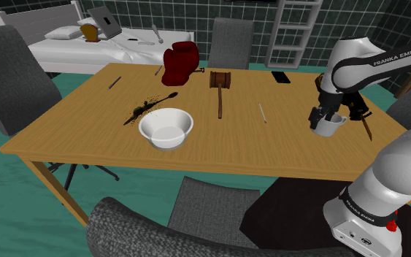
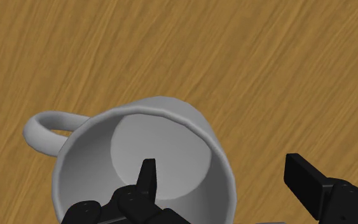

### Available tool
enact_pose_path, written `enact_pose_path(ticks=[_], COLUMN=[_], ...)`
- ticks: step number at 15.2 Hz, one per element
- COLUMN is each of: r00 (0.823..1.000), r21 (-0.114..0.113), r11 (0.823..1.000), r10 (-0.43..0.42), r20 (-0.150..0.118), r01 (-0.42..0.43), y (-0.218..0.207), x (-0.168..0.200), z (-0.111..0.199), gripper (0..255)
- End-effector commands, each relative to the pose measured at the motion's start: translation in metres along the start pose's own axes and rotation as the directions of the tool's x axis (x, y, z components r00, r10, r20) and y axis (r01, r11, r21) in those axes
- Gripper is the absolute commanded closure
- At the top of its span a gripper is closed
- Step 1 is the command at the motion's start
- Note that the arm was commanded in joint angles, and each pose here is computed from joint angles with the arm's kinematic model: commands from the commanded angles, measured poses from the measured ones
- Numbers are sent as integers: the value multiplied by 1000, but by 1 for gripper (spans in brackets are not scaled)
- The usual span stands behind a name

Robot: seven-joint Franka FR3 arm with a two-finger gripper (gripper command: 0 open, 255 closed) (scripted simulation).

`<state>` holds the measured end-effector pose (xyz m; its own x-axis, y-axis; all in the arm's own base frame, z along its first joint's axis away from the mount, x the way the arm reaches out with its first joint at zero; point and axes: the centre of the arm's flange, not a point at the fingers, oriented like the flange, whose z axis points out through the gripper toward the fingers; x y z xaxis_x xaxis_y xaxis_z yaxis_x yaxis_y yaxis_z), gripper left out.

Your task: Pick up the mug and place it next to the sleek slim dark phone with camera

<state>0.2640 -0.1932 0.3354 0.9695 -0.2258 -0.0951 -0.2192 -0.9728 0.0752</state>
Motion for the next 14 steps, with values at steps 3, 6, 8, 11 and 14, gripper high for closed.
enact_pose_path(ticks=[3,6,8,11,14], r00=[1000,1000,1000,1000,1000], r21=[0,0,0,0,0], r11=[1000,1000,1000,1000,1000], r10=[0,0,0,0,0], r20=[0,0,0,0,0], r01=[0,0,0,0,0], y=[0,0,0,0,1], x=[0,0,0,0,-1], z=[0,0,0,0,-10], gripper=[255,255,255,255,255])
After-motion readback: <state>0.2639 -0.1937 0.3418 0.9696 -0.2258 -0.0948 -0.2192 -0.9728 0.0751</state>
